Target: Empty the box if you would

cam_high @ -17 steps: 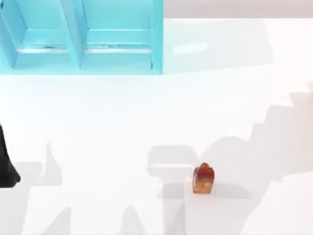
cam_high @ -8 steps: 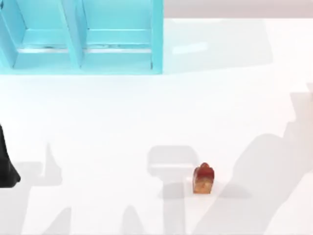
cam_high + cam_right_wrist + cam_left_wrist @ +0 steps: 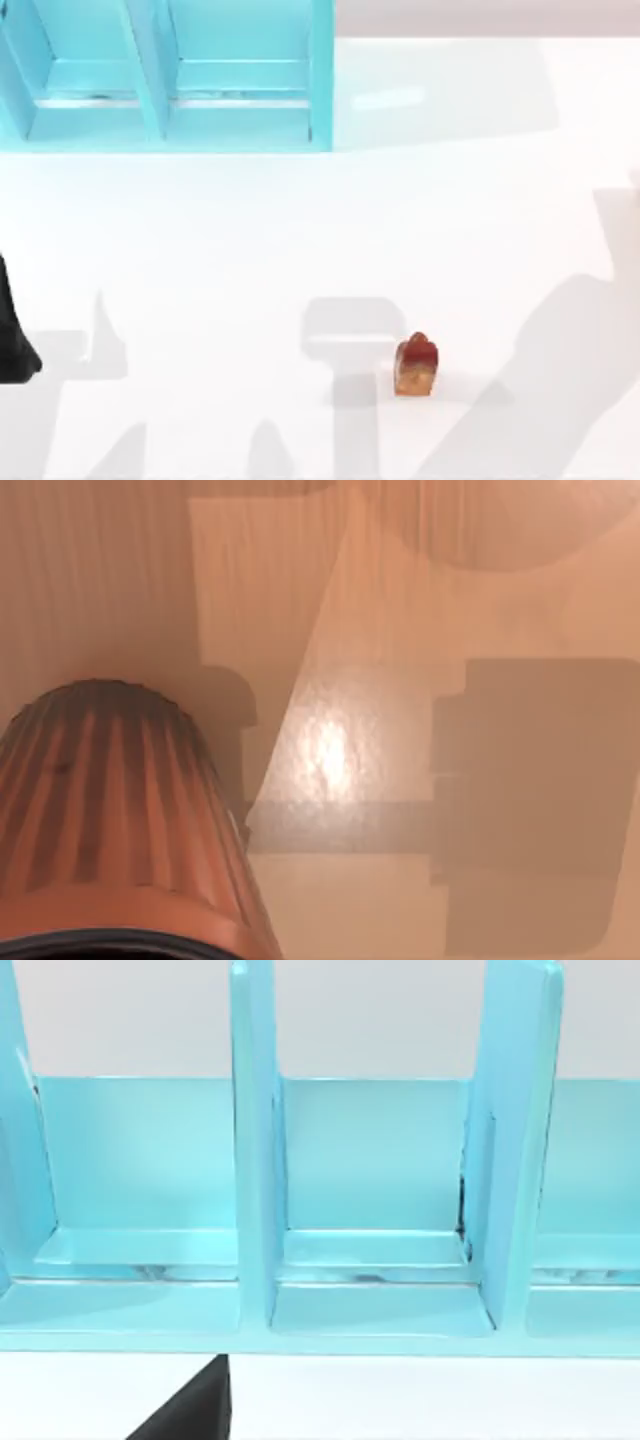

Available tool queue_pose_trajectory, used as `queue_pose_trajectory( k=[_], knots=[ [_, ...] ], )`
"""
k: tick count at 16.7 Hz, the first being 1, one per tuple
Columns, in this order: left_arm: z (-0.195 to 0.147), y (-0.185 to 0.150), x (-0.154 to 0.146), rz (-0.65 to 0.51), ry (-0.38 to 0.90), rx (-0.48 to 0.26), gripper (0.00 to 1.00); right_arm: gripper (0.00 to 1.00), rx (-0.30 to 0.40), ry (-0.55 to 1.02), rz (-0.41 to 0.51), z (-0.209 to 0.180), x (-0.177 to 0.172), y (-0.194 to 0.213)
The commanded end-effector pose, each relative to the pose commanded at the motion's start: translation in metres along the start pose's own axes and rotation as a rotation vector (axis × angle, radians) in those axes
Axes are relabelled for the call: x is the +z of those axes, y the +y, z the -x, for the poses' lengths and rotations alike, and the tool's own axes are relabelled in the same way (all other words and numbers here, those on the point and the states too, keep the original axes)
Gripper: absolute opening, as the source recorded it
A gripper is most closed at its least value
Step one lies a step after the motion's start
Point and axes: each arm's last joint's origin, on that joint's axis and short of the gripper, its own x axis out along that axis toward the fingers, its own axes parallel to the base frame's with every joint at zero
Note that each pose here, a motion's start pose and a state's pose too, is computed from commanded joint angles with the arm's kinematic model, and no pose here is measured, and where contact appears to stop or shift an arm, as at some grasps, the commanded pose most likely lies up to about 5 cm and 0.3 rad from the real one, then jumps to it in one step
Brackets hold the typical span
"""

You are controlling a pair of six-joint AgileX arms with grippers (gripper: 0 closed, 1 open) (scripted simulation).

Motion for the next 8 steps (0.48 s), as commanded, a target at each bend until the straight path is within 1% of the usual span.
queue_pose_trajectory(
  k=[1,8],
  knots=[
    [0.0,0.0,0.0,0.0,0.0,0.0,1.0,1.0,0.0,0.0,0.0,0.0,0.0,0.0],
    [0.0,0.0,0.0,0.0,0.0,0.0,1.0,0.47,0.0,0.0,0.0,0.0,0.0,0.0]
  ],
)
